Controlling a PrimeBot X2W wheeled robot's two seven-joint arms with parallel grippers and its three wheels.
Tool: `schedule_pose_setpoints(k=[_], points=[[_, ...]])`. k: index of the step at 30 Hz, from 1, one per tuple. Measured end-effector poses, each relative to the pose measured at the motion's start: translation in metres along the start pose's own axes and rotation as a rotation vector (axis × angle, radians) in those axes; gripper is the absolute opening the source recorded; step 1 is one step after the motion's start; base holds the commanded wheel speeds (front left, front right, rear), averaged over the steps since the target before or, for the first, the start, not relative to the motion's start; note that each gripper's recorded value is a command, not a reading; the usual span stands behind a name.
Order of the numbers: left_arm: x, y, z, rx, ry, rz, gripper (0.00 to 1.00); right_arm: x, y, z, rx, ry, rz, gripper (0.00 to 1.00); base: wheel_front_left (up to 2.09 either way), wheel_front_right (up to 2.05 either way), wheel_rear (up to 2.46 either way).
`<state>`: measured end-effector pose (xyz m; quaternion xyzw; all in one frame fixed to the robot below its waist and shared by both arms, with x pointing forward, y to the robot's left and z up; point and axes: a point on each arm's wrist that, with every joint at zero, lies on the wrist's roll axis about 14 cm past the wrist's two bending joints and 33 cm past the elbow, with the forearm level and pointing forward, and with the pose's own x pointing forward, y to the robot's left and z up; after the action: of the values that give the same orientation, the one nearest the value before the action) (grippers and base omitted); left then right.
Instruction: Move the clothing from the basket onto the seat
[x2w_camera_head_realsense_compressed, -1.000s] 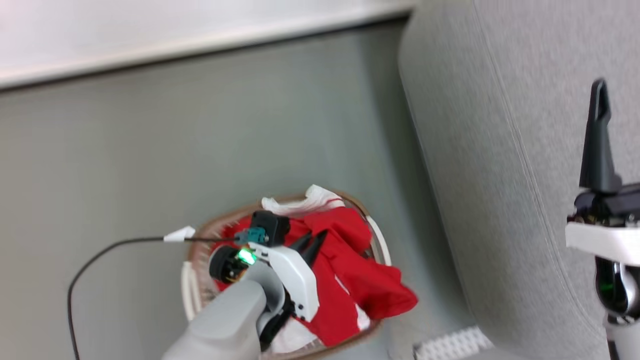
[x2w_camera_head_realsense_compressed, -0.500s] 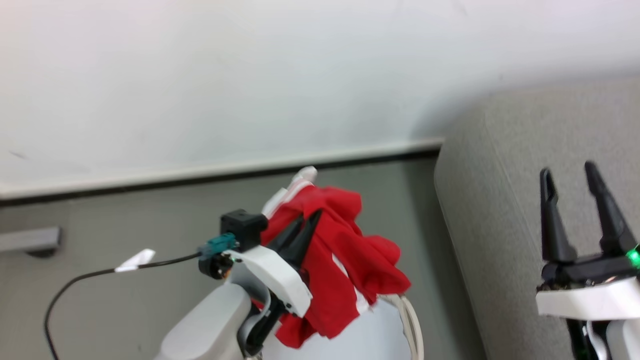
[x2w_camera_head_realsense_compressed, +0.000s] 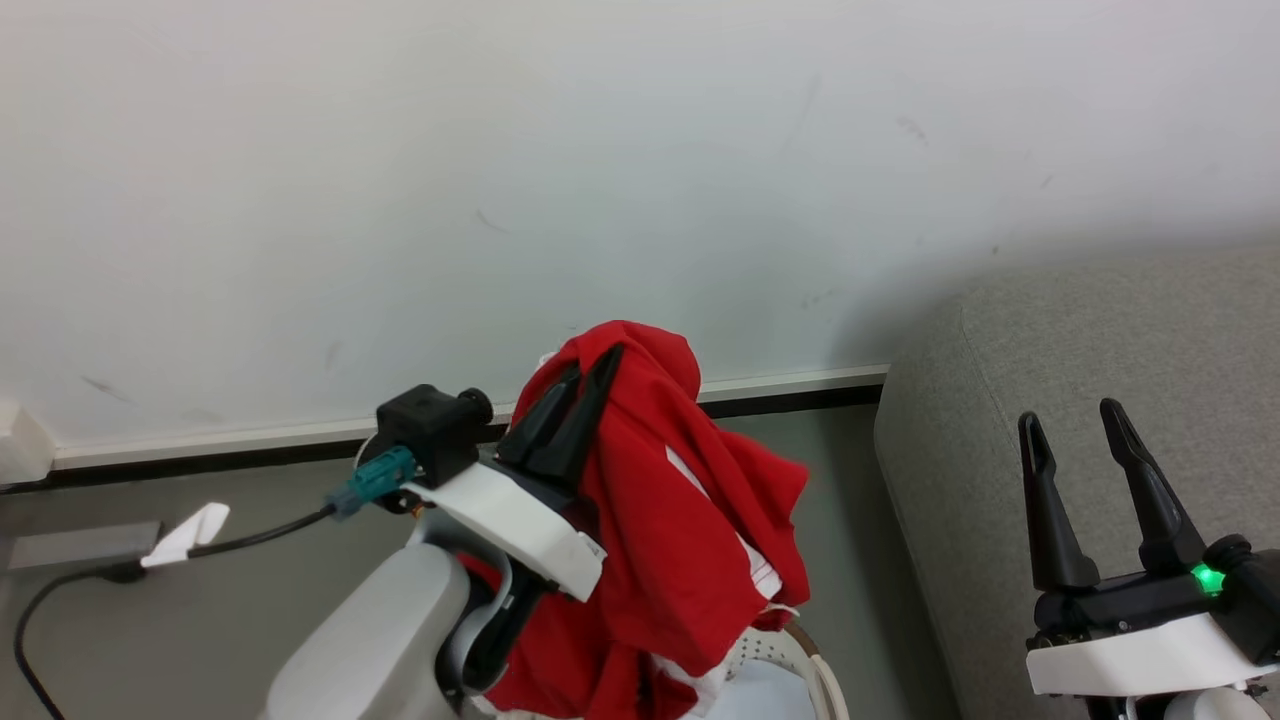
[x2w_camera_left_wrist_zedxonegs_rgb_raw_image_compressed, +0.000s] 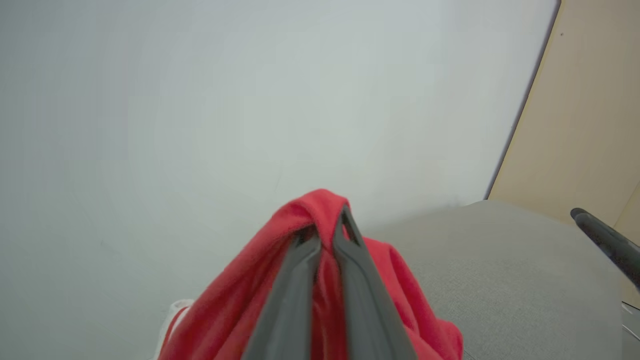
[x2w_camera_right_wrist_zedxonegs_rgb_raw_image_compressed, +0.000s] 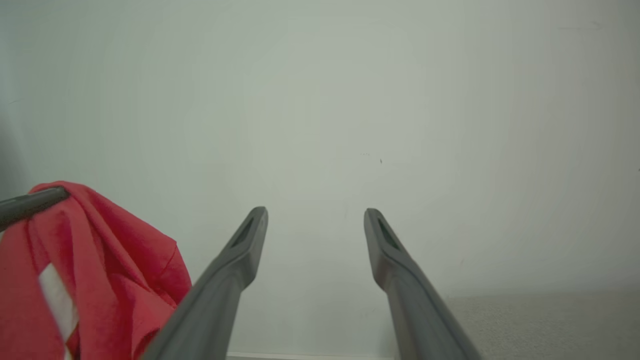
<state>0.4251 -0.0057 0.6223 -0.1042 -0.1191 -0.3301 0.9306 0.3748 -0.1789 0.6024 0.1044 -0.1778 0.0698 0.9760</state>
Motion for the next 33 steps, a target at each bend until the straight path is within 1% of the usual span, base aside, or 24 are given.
schedule_pose_setpoints(k=[6,12,17,20,23,27,31,33], points=[[0.003,-0.002,0.008,0.006,-0.016,-0.005,0.0,-0.001,0.002,0.0,0.011,0.0,0.003,1.0,0.0,0.0,0.0],[0.004,-0.003,0.007,0.001,-0.01,-0.008,0.0,-0.001,0.015,0.001,0.026,-0.001,0.052,1.0,0.0,0.0,0.0],[0.004,-0.001,0.001,0.003,0.009,-0.004,0.0,-0.001,0.042,-0.004,0.043,0.021,0.15,1.0,0.0,0.0,0.0],[0.004,0.001,-0.002,0.006,0.023,-0.002,0.0,0.001,0.071,-0.008,0.056,0.035,0.245,1.0,0.0,0.0,0.0],[0.003,0.004,-0.006,0.006,0.037,0.007,0.0,-0.002,0.098,-0.029,0.062,0.107,0.341,1.0,0.0,0.0,0.0],[0.002,0.004,-0.008,0.002,0.044,0.005,0.0,-0.002,0.126,-0.052,0.077,0.185,0.439,1.0,0.0,0.0,0.0],[0.0,0.002,-0.008,0.0,0.046,0.005,0.0,-0.003,0.15,-0.072,0.077,0.258,0.528,1.0,0.0,0.0,0.0],[-0.002,0.0,-0.008,0.0,0.048,0.005,0.0,-0.005,0.157,-0.086,0.078,0.31,0.552,1.0,0.0,0.0,0.0]])
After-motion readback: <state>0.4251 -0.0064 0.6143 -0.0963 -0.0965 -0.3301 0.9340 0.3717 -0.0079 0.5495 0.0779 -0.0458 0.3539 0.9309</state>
